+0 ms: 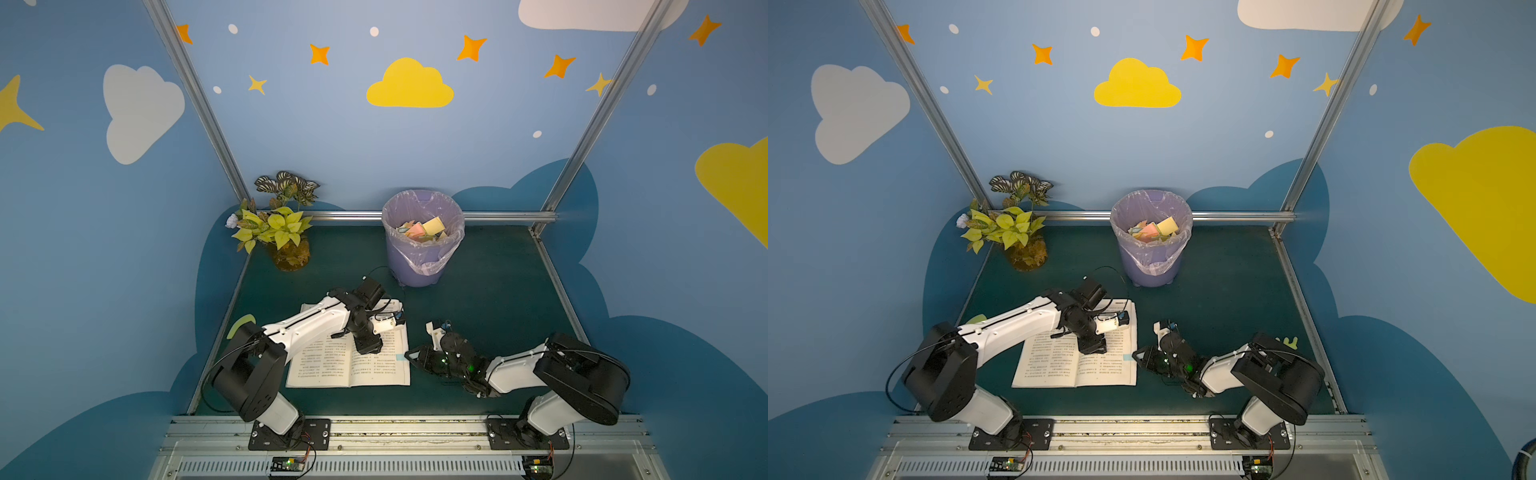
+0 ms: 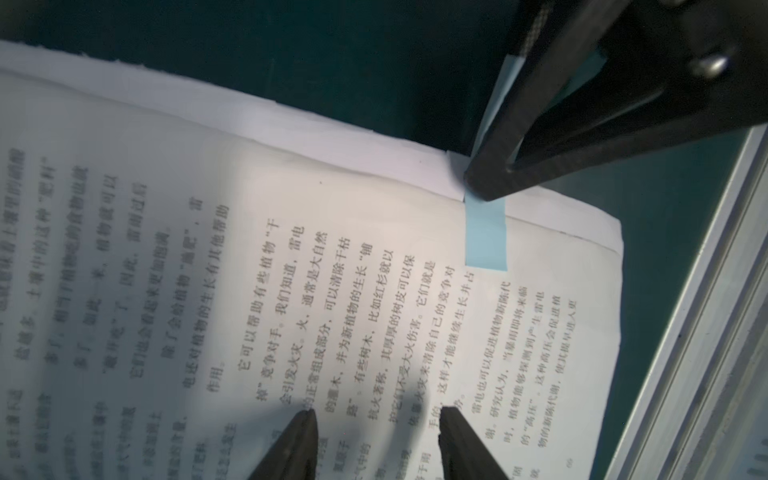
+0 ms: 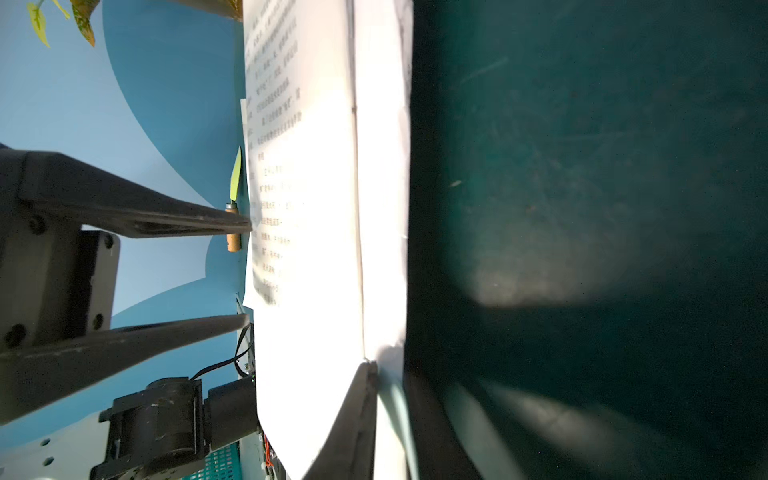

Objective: Peel off the used sticky note
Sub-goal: Tear off the note from the book.

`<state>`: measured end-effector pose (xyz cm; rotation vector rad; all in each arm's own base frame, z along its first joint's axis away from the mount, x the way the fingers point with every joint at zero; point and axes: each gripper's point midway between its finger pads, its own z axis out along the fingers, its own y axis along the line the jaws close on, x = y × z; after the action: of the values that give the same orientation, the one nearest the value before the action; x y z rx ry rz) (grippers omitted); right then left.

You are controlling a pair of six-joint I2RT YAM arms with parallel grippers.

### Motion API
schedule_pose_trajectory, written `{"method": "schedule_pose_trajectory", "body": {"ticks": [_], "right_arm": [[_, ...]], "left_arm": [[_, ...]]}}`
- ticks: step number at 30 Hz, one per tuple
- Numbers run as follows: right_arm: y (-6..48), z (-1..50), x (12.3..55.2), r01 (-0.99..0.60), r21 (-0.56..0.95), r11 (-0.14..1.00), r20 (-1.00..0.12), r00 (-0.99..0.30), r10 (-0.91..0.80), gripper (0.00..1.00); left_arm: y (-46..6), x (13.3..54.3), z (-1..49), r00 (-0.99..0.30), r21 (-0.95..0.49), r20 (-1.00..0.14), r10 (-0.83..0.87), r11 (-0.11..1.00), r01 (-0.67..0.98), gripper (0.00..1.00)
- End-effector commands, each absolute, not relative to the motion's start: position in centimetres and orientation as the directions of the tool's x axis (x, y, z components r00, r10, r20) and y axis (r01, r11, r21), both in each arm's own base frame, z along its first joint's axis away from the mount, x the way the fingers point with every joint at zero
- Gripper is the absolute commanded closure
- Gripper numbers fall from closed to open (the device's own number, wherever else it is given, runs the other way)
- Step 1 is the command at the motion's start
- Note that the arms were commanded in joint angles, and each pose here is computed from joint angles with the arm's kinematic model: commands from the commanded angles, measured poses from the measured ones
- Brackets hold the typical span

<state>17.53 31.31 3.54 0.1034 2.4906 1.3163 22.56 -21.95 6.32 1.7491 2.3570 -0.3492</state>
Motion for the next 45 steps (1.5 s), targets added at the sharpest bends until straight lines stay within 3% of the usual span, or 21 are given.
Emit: {"method": "schedule_pose_trajectory", "body": {"ticks": [1, 4, 8, 19, 22, 34, 45], "right_arm": [[30.8, 3.2, 17.5, -0.098, 0.781, 0.617, -0.270, -0.944, 0.192, 0.80], [29.8, 2.8, 17.4, -0.090, 0.747, 0.659, -0.280, -0.941, 0.190, 0.74], [28.4, 3.2, 17.5, -0.099, 0.698, 0.709, -0.323, -0.927, 0.189, 0.74], [28.9, 4.8, 17.6, -0.156, 0.671, 0.725, -0.378, -0.913, 0.154, 0.89], [29.5, 4.9, 17.7, -0.177, 0.663, 0.728, -0.391, -0.911, 0.135, 1.00], [30.7, 7.3, 14.8, -0.331, 0.576, 0.747, -0.510, -0.860, 0.012, 1.00], [29.9, 11.1, 12.6, -0.411, 0.575, 0.708, -0.579, -0.815, -0.003, 1.00]], "left_arm": [[-22.7, 22.9, 5.6, -0.246, -0.049, -0.242, 0.939, 0.241, 0.969, 0.49], [-23.5, 22.8, 4.7, -0.224, -0.051, -0.210, 0.952, 0.218, 0.975, 0.49], [-24.2, 23.0, 3.9, -0.213, -0.055, -0.189, 0.959, 0.206, 0.977, 0.50], [-24.5, 23.0, 2.7, -0.207, -0.070, -0.159, 0.965, 0.198, 0.978, 0.51], [-24.4, 23.2, 2.5, -0.210, -0.066, -0.151, 0.966, 0.202, 0.977, 0.52], [-23.9, 23.6, -0.2, -0.240, -0.075, -0.076, 0.968, 0.234, 0.969, 0.59], [-23.9, 23.5, 1.0, -0.253, -0.092, -0.128, 0.959, 0.242, 0.966, 0.60]]}}
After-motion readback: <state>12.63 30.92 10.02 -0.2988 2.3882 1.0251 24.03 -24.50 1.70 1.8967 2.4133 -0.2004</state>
